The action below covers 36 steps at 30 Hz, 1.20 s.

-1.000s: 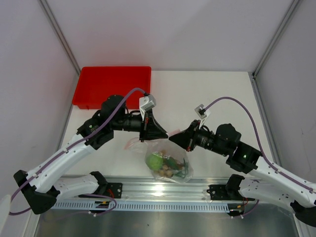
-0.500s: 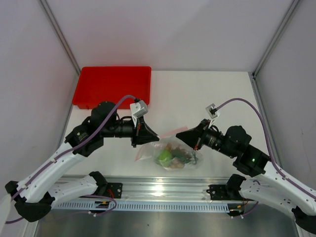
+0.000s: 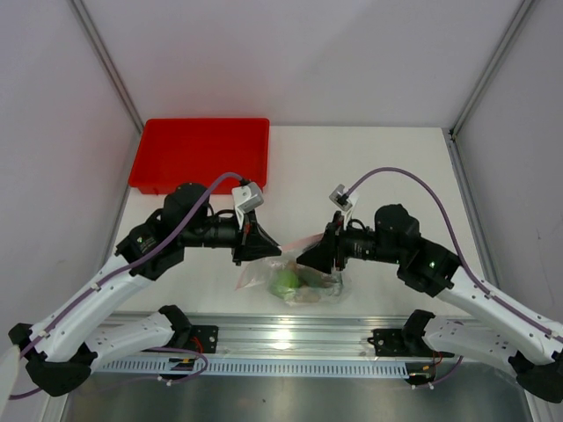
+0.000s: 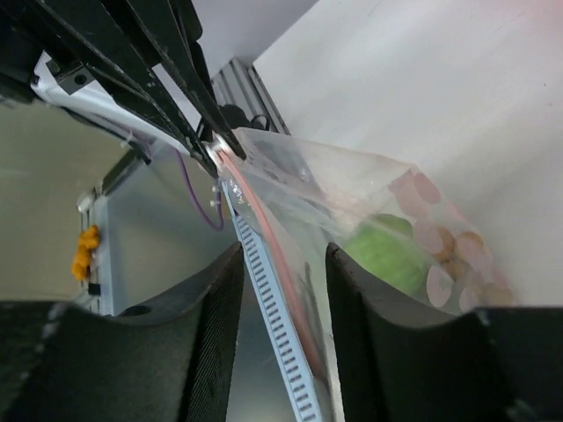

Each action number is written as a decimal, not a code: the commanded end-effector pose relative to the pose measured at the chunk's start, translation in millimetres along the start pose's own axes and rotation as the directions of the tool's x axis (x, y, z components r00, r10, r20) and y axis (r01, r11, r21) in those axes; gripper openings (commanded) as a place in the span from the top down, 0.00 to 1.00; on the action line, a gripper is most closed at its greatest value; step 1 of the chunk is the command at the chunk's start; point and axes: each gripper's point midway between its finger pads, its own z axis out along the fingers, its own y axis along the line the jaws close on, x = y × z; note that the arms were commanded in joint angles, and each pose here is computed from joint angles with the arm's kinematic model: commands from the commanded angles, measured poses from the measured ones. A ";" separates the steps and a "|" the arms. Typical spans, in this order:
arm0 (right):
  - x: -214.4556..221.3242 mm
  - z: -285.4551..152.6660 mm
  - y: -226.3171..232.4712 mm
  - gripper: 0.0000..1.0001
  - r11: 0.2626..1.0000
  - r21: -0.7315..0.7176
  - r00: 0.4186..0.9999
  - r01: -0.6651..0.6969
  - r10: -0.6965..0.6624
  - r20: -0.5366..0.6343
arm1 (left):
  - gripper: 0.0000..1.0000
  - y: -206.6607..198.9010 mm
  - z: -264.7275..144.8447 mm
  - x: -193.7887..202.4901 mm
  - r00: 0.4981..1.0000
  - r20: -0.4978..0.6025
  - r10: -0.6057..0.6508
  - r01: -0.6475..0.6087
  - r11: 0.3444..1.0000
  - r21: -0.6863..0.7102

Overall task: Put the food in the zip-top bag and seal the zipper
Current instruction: Zip the zipper food storage bag at the center of the board.

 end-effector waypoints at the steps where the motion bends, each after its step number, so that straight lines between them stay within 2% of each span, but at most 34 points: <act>1: -19.2 -5.7 24.2 0.54 0.986 -0.082 0.987 0.148 -0.152 -0.052 | 0.99 -7.8 1.5 -5.0 1.000 0.014 0.000 0.000 0.999 0.045; 4: -19.2 1.6 13.8 0.53 0.976 -0.054 0.969 0.209 -0.214 -0.124 | 0.99 -9.4 2.2 -7.5 1.000 0.024 -0.002 0.001 0.999 0.054; 9: -35.4 6.8 23.7 0.58 0.954 -0.139 0.945 0.267 -0.287 -0.155 | 0.99 -10.5 3.1 -5.3 1.000 0.023 -0.013 0.012 0.998 0.064; 14: -25.3 16.0 22.3 0.61 0.950 -0.192 0.925 0.246 -0.289 -0.246 | 0.99 -11.1 1.6 -3.4 1.000 0.026 -0.015 0.013 0.998 0.063; 23: -19.7 14.9 33.5 0.65 0.936 -0.280 0.908 0.214 -0.296 -0.297 | 1.00 -12.4 -1.5 -2.2 0.999 0.033 -0.010 0.008 0.998 0.059; 25: -19.8 15.8 32.3 0.69 0.930 -0.287 0.901 0.231 -0.316 -0.298 | 0.99 -12.3 -1.4 -1.6 0.999 0.033 -0.012 0.010 0.998 0.059; 26: -20.2 16.4 28.5 0.78 0.934 -0.266 0.900 0.238 -0.315 -0.301 | 0.99 -12.3 -1.6 -0.9 0.999 0.031 -0.013 0.011 0.998 0.059; 28: -21.2 17.0 26.0 0.89 0.937 -0.250 0.900 0.244 -0.315 -0.301 | 0.99 -12.0 -1.8 0.0 0.999 0.029 -0.013 0.011 0.998 0.057; 29: -23.3 17.1 24.8 0.99 0.938 -0.239 0.902 0.250 -0.315 -0.294 | 0.99 -11.3 -1.6 0.5 0.999 0.029 -0.014 0.012 0.998 0.054; 34: -30.1 14.5 16.3 1.00 0.952 -0.152 0.919 0.264 -0.296 -0.260 | 0.99 -9.6 -1.5 2.8 1.000 0.025 -0.019 0.018 0.999 0.046; 35: -33.1 13.8 11.9 1.00 0.955 -0.115 0.923 0.272 -0.293 -0.249 | 0.99 -9.3 -1.2 3.3 1.000 0.023 -0.019 0.018 0.999 0.045; 36: -40.3 14.1 -2.5 1.00 0.960 -0.013 0.934 0.278 -0.274 -0.230 | 0.99 -8.8 -1.0 3.8 1.000 0.022 -0.020 0.019 0.999 0.044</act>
